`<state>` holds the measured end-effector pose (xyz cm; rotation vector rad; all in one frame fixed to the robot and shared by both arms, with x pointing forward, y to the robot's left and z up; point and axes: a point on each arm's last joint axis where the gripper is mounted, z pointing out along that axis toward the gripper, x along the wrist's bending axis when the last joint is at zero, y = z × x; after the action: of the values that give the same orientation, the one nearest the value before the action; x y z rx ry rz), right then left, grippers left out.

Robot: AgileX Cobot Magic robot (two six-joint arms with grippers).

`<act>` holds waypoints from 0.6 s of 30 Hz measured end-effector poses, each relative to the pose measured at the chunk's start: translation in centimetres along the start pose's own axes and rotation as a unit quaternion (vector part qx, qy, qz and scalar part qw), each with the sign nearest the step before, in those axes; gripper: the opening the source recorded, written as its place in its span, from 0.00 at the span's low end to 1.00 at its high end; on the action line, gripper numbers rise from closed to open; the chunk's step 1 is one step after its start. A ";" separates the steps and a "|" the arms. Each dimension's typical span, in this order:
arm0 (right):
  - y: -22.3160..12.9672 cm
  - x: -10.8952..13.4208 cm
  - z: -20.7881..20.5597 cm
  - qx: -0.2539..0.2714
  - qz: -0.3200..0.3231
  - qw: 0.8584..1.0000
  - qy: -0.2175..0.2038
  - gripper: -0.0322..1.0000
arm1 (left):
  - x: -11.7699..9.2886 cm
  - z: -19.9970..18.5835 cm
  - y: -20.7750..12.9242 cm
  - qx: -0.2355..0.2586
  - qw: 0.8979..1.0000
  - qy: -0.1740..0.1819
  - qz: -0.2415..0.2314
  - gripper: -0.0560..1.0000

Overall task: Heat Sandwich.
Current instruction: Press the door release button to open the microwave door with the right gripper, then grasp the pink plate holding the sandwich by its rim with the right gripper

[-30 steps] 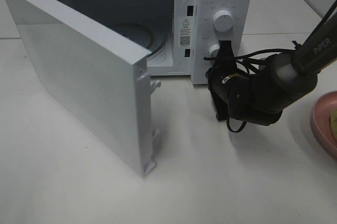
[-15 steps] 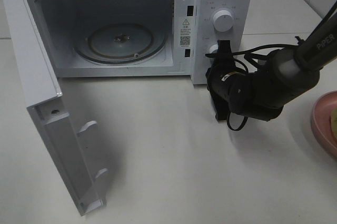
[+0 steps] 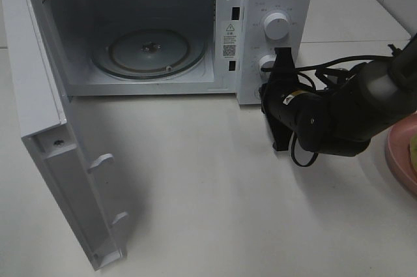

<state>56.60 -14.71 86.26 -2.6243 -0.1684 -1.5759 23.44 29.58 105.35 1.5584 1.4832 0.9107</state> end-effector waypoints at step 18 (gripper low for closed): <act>0.7 0.6 -5.4 0.040 -0.059 0.995 -0.074 0.05 | 0.0 0.0 0.0 0.000 1.000 0.000 0.000 0.97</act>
<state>52.24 -16.00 89.33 -2.7118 -0.3936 -1.3737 23.44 29.58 105.35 1.5584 1.4832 0.9107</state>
